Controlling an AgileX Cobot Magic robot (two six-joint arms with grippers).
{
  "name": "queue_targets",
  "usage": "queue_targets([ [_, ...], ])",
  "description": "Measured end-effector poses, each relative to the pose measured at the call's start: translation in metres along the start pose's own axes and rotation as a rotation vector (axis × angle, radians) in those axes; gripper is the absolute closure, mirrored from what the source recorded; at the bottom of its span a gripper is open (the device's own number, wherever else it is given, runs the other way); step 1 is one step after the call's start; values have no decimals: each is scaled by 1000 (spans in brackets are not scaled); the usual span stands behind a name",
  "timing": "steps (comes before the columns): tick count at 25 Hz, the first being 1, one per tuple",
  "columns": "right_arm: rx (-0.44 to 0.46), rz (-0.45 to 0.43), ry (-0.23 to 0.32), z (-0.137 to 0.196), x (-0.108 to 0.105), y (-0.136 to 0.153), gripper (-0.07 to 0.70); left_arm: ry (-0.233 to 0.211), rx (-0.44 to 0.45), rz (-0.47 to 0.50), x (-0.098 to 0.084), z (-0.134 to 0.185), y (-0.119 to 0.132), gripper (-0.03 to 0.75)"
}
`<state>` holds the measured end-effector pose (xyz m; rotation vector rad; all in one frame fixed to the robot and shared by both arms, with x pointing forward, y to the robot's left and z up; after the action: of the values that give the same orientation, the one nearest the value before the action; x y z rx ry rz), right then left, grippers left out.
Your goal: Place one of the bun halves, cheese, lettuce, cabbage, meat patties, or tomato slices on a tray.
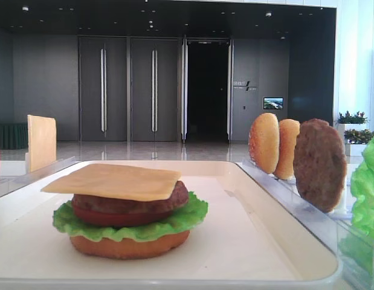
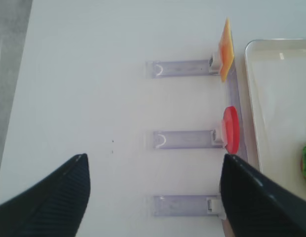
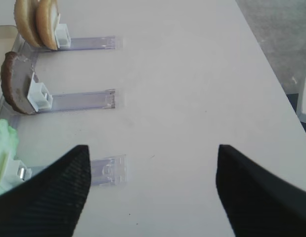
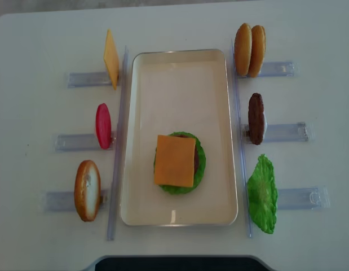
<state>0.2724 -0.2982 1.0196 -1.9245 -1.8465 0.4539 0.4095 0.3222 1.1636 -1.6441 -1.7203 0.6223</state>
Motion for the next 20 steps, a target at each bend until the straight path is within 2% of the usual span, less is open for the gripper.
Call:
queue_targets([
  [2,0,0,0,0,0,0,100,3,-67,-4,-2,7,-21,87],
  [6,0,0,0,0,0,0,100,19,-121,-10,-8,39,-39,87],
  [10,0,-1,1,0,0,0,100,24,-86,1,-18,85,-27,87],
  [13,0,-3,1,0,0,0,100,21,-107,20,-27,117,-18,87],
  [20,0,-3,1,0,0,0,100,26,-164,52,-43,166,6,87],
])
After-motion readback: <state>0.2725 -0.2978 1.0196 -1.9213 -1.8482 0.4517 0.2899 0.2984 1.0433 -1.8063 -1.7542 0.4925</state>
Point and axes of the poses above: a point on each arm's last joint axis where the gripper is mounted, y pointing out along that axis toward the gripper, x along the wrist's bending axis when the last joint is at zero, z = x × y, the point moved 5 cm from there along y, pointing out along that axis toward the gripper, and after that the axes turned 5 degrees about y, right-handed, at the moved point
